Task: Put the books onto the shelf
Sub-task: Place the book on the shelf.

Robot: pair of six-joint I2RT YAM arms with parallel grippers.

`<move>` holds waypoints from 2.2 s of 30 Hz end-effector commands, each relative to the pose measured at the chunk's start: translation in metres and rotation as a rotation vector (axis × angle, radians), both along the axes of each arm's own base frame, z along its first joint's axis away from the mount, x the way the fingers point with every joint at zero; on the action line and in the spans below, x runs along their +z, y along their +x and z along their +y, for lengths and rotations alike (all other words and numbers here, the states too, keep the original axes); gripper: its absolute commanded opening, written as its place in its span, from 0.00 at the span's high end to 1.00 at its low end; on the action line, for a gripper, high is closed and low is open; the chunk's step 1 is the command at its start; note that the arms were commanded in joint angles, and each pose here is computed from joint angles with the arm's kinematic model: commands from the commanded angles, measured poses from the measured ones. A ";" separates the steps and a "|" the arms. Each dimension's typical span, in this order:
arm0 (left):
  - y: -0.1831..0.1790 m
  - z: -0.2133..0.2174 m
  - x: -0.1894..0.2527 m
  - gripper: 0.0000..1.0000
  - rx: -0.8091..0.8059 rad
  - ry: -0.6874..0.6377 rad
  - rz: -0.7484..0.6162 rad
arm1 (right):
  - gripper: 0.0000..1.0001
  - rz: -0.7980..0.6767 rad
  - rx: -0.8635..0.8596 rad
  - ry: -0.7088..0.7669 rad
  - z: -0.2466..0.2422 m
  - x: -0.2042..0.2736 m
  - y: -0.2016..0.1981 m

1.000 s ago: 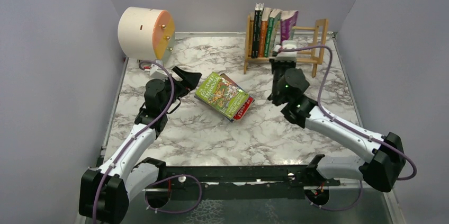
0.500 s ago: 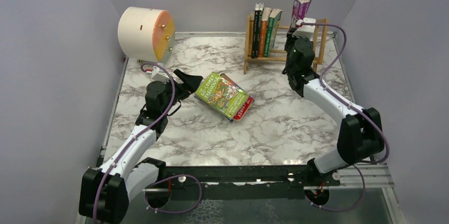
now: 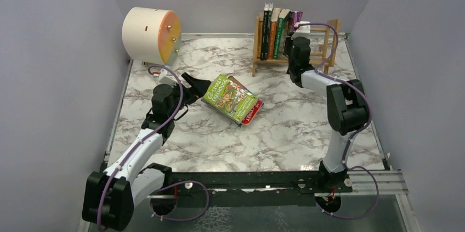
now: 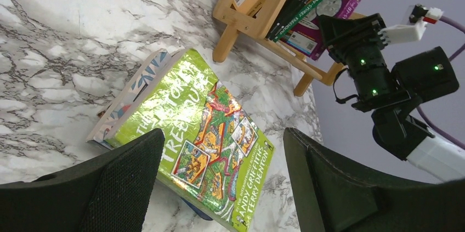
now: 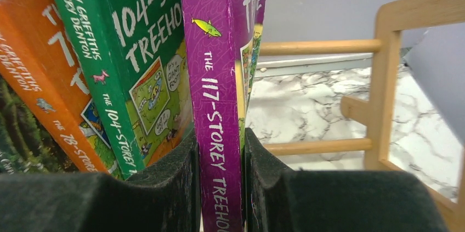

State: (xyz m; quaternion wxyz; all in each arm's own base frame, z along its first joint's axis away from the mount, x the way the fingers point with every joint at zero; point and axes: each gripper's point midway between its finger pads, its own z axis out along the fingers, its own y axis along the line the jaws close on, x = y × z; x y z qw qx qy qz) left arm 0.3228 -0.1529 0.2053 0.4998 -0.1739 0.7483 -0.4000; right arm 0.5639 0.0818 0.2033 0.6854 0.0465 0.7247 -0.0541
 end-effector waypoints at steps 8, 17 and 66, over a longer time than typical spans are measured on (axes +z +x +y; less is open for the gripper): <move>0.001 -0.001 -0.015 0.28 -0.024 0.034 0.006 | 0.99 -0.195 0.153 0.080 0.038 0.035 0.049; 0.005 -0.002 -0.023 0.28 -0.026 0.044 0.029 | 0.99 -0.199 0.232 0.098 0.051 0.022 0.045; 0.000 -0.001 -0.041 0.28 -0.025 0.044 0.055 | 0.98 -0.109 0.224 0.062 0.057 -0.039 0.041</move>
